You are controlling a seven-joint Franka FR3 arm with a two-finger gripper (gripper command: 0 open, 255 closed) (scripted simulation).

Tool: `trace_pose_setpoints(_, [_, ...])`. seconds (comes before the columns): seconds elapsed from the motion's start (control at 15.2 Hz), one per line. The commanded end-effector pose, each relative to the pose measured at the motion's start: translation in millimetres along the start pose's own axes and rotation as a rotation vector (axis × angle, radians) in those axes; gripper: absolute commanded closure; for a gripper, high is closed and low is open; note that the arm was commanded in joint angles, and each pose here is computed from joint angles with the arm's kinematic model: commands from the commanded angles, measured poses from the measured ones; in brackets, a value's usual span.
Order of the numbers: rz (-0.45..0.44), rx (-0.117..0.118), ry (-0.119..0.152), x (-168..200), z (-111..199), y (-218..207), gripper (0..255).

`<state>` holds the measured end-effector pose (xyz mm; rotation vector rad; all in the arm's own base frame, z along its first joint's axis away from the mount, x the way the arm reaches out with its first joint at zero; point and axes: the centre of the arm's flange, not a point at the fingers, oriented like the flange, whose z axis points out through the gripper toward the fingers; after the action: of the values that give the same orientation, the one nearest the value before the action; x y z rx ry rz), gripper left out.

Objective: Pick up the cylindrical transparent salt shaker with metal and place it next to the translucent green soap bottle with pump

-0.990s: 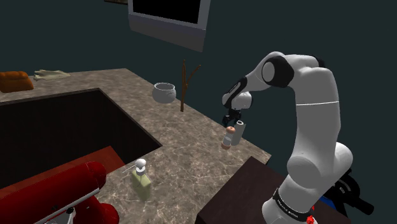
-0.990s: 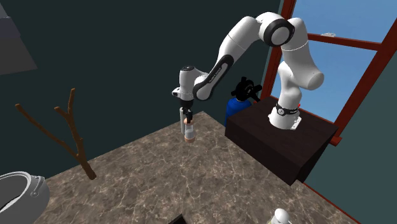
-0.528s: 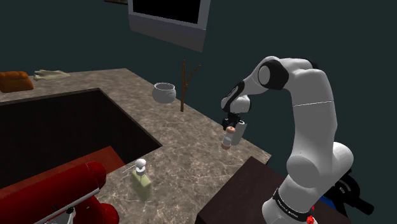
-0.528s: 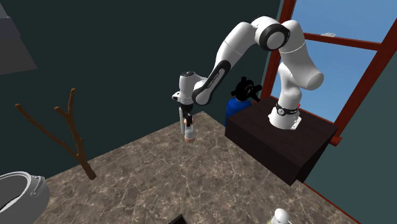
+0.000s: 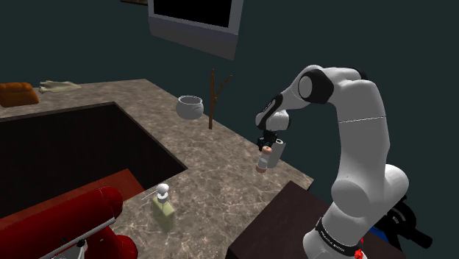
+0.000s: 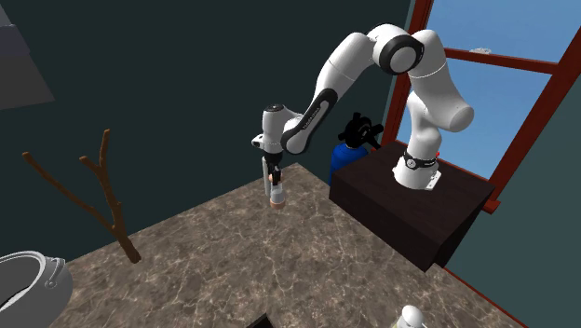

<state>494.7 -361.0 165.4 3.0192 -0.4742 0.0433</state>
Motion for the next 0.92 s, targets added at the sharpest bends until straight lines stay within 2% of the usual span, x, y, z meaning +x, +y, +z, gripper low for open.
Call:
trace_pose_setpoints(0.0, [0.0,0.0,0.0,0,0,0,255])
trace_pose_setpoints(0.4, [0.0,0.0,0.0,0,0,0,255])
trace_pose_setpoints(0.86, [0.0,0.0,0.0,1,-37,3,255])
